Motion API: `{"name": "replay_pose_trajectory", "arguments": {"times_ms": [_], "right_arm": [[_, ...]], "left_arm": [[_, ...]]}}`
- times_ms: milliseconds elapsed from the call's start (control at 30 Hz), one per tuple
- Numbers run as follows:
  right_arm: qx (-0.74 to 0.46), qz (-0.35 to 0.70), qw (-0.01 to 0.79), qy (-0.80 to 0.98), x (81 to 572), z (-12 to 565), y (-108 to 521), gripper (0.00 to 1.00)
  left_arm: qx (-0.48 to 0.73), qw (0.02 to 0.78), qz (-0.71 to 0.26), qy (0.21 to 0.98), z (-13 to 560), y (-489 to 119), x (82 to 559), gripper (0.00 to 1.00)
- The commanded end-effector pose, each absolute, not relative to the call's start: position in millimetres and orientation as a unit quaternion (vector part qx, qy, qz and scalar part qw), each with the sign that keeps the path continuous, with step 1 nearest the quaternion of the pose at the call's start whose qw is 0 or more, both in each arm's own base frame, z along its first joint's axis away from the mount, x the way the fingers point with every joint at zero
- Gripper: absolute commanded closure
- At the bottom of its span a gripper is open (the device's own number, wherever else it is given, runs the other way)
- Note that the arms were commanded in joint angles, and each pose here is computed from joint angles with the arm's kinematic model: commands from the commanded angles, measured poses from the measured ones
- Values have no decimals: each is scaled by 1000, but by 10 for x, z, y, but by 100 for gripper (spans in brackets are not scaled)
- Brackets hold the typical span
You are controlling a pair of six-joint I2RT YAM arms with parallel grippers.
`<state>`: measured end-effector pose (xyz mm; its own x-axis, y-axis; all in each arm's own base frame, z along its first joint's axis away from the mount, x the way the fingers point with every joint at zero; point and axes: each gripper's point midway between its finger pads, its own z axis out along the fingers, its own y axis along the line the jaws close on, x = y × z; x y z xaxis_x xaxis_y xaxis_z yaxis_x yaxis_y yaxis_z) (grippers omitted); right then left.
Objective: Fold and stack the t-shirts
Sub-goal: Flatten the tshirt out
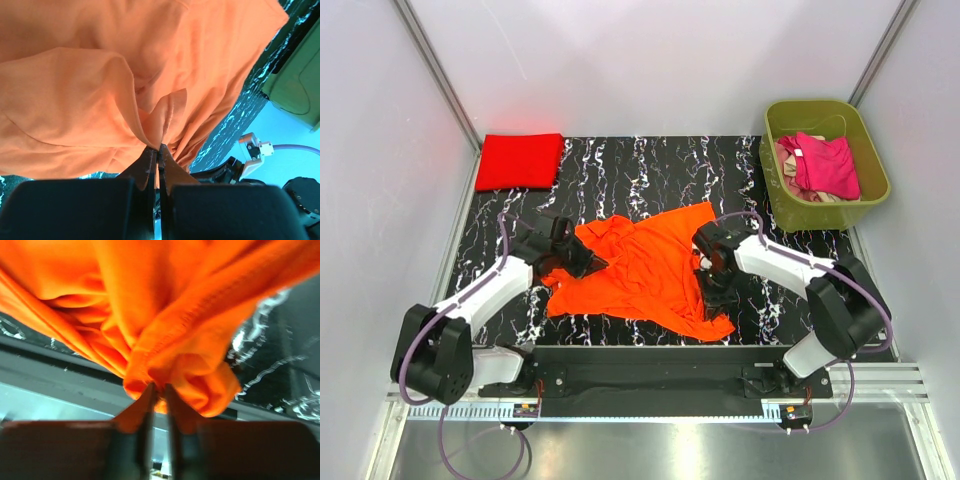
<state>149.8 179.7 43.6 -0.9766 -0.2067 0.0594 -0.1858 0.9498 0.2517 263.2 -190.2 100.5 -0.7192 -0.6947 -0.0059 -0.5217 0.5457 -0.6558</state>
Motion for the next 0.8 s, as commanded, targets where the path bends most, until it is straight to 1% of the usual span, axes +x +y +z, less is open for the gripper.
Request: {"name": "replay_pose_trajectory", "arguments": {"times_ms": [0,33,100,167,200,233,300,333,367,400,433,467,500,533,567,600,633,667,700,733,767], "right_arm": [[71,-90,-22,-993,1674,626,1720,86],[62,-84,-31,-994,1701,683,1704,100],[52,-77,-77,-993,1886,880,1703,100],[28,-84,-116,-989,2107,1106,1697,100],[18,-92,-130,-987,2192,1196,1700,100],[5,-96,-144,-985,2305,1278,1669,100],[-29,-103,-187,-977,2669,1522,1562,100],[-43,-105,-200,-973,2802,1607,1506,100],[-76,-112,-231,-963,3104,1826,1378,100],[-91,-125,-245,-957,3238,1970,1341,100],[-104,-133,-264,-950,3397,2122,1284,100],[-117,-148,-303,-934,3655,2456,1243,100],[-143,-152,-324,-923,3806,2645,1087,100],[-147,-176,-376,-898,3965,3142,1064,100],[-152,-181,-387,-892,4093,3265,1032,100],[-158,-185,-400,-883,4132,3451,974,100],[-156,-202,-445,-859,4170,3882,969,100],[-162,-209,-455,-851,4204,4002,961,100],[-169,-225,-469,-837,4193,4179,954,100],[-169,-235,-505,-813,4138,4517,922,100],[-172,-242,-520,-801,4092,4670,913,100]], "left_arm": [[-343,161,-350,856,1207,-1908,2686,100],[-341,164,-349,857,1223,-1901,2682,100],[-329,187,-342,860,1344,-1851,2718,100],[-312,221,-340,859,1601,-1822,2825,100],[-298,249,-323,863,1682,-1751,2892,100],[-291,272,-318,860,1899,-1711,2972,100],[-279,316,-284,861,2092,-1523,3096,100],[-272,350,-291,848,2385,-1488,3221,100],[-267,376,-280,842,2509,-1357,3320,100],[-261,410,-288,825,2829,-1306,3428,100],[-257,425,-285,820,2955,-1252,3518,100],[-252,443,-285,812,3117,-1193,3587,100],[-242,469,-274,804,3287,-1070,3671,100],[-230,503,-280,784,3670,-1026,3776,100],[-220,521,-286,773,3880,-994,3823,100],[-212,544,-280,762,4082,-882,3881,100],[-197,581,-294,733,4556,-855,3912,100],[-183,598,-305,718,4796,-848,3901,100],[-165,645,-314,677,5344,-770,3779,100],[-156,658,-316,665,5517,-763,3794,100],[-138,676,-323,648,5749,-770,3706,100]]}}
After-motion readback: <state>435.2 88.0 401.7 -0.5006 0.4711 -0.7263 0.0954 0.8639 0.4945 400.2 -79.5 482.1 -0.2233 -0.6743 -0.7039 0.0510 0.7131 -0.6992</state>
